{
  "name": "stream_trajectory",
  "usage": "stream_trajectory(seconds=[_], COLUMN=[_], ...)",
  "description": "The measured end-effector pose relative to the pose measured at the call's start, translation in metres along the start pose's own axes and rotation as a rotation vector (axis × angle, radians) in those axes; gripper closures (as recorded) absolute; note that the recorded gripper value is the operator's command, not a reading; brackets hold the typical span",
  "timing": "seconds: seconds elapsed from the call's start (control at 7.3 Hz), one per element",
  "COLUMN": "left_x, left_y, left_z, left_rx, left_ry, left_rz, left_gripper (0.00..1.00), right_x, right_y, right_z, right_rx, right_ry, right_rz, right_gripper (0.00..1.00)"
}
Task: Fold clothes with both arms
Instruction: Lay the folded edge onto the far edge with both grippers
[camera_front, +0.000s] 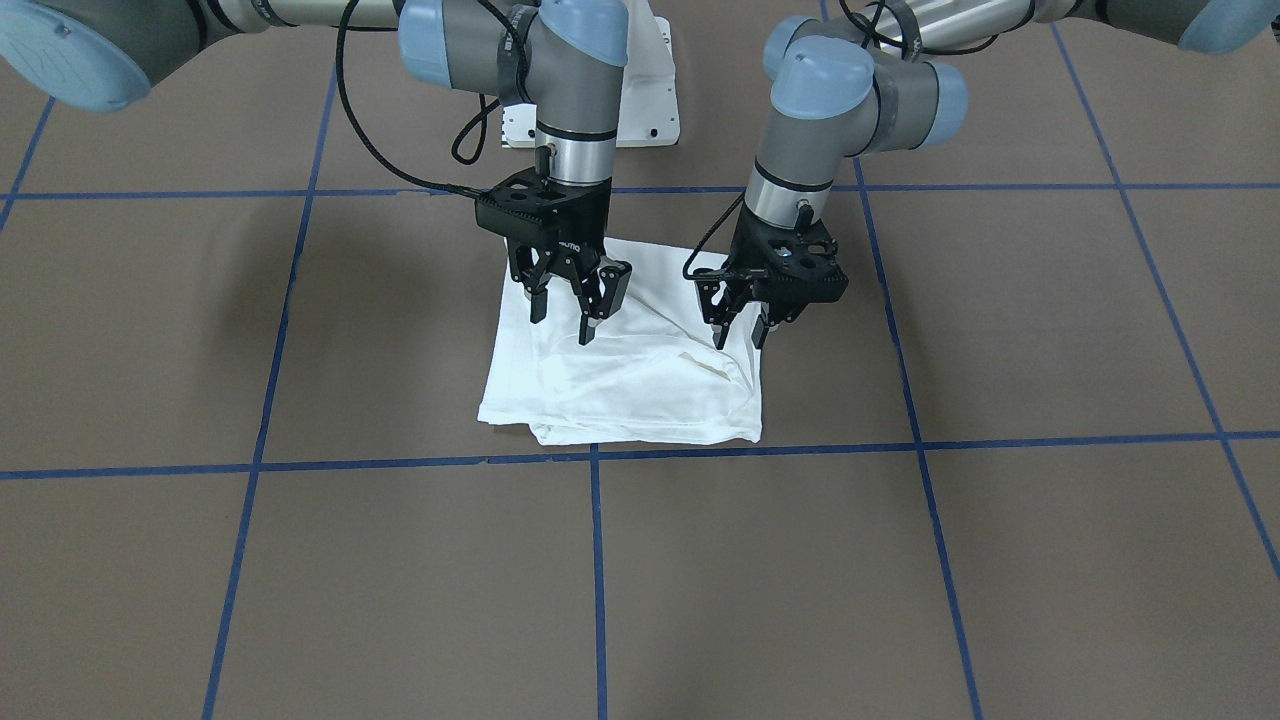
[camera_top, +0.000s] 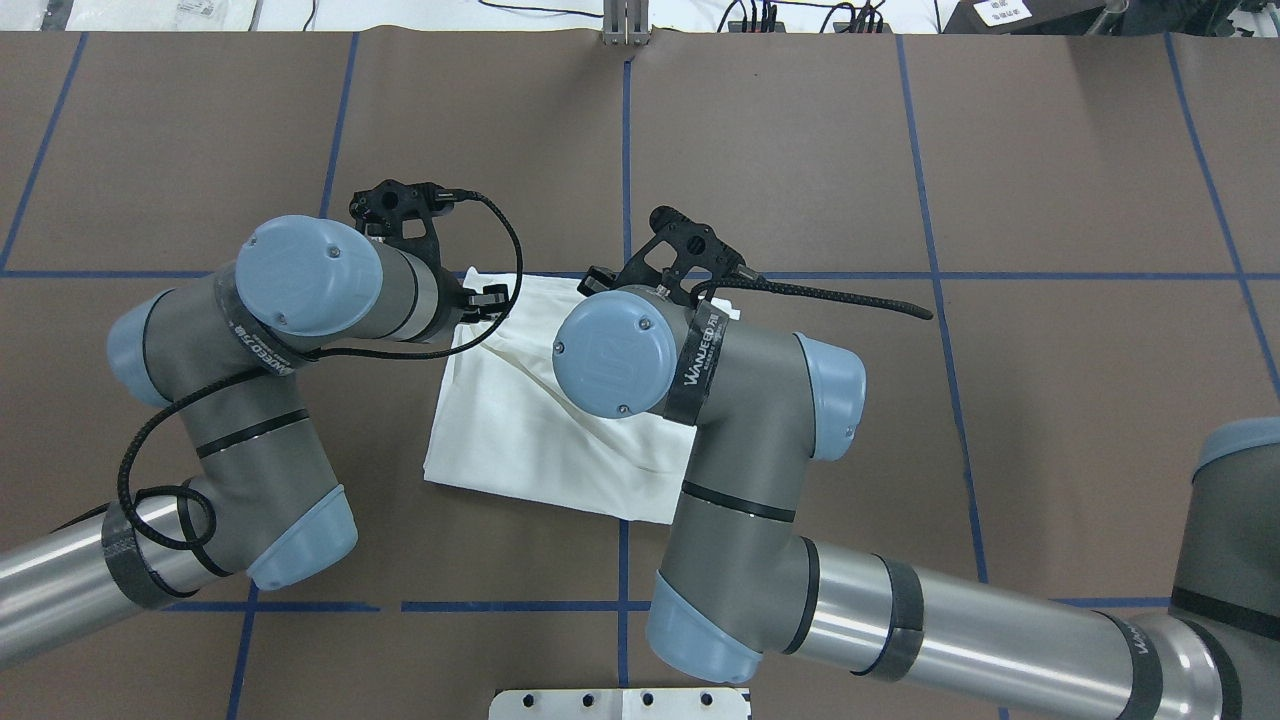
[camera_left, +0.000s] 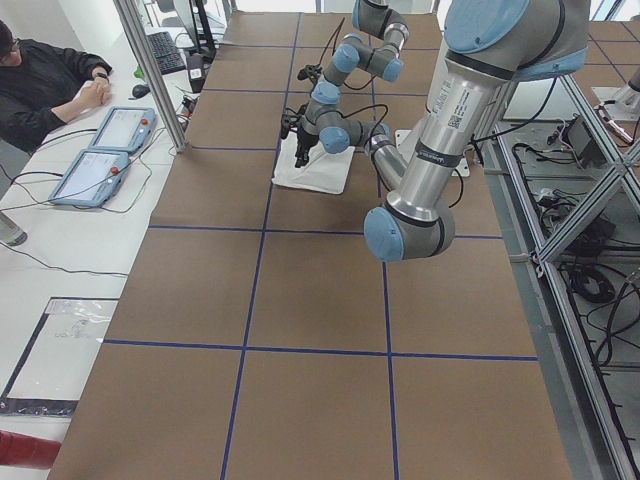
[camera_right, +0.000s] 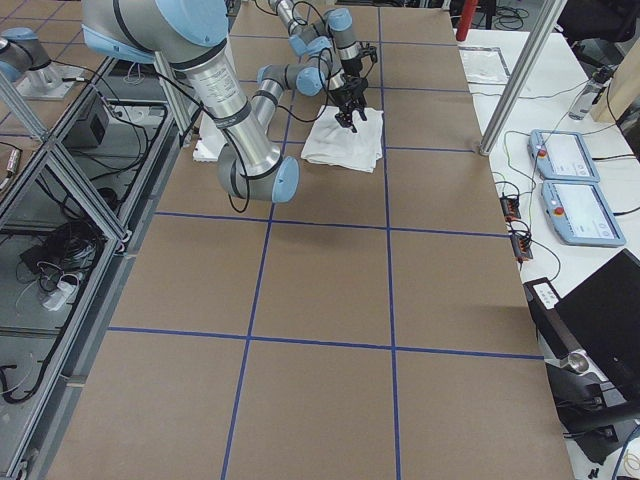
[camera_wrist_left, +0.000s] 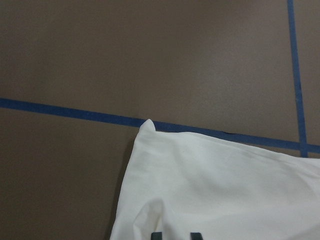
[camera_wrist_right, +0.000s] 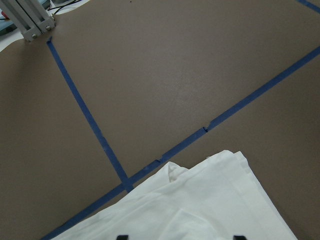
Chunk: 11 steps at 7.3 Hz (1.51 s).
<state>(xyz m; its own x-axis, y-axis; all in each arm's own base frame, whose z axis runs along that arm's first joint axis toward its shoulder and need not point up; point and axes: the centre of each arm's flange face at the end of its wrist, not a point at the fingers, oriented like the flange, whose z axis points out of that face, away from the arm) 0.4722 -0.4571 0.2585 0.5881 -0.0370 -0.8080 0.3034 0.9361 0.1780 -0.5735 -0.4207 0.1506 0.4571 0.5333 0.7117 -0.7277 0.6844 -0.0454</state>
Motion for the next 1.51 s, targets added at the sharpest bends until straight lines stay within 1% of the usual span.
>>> stream_trajectory(seconds=[0.27, 0.41, 0.55, 0.69, 0.82, 0.96, 1.1, 1.23, 1.51], left_x=[-0.005, -0.005, -0.007, -0.014, -0.024, -0.036, -0.046, -0.050, -0.053], left_y=[0.004, 0.007, 0.008, 0.003, -0.008, -0.021, -0.030, -0.034, -0.036], left_z=[0.009, 0.012, 0.011, 0.008, 0.002, -0.005, -0.009, -0.011, -0.013], left_rx=[-0.009, -0.013, -0.006, -0.001, -0.010, -0.023, -0.029, -0.030, -0.030], left_ry=[-0.015, -0.010, 0.017, 0.052, 0.079, 0.096, 0.104, 0.105, 0.106], left_rz=[0.025, 0.032, 0.060, 0.118, 0.174, 0.218, 0.243, 0.250, 0.252], left_gripper=[0.00, 0.00, 0.00, 0.00, 0.00, 0.00, 0.00, 0.00, 0.00], right_x=[0.001, 0.001, -0.001, -0.005, -0.009, -0.010, -0.009, -0.007, -0.001], right_y=[-0.008, -0.011, -0.015, -0.016, -0.012, -0.008, -0.003, 0.002, 0.015], right_z=[0.002, 0.002, 0.004, 0.015, 0.034, 0.054, 0.066, 0.072, 0.078], right_rx=[-0.007, -0.005, -0.003, -0.004, -0.009, -0.013, -0.017, -0.022, -0.032], right_ry=[0.006, 0.006, -0.002, -0.025, -0.055, -0.076, -0.083, -0.081, -0.067], right_rz=[-0.021, -0.031, -0.045, -0.053, -0.054, -0.055, -0.061, -0.071, -0.098], right_gripper=[0.00, 0.00, 0.00, 0.02, 0.08, 0.30, 0.32, 0.32, 0.32])
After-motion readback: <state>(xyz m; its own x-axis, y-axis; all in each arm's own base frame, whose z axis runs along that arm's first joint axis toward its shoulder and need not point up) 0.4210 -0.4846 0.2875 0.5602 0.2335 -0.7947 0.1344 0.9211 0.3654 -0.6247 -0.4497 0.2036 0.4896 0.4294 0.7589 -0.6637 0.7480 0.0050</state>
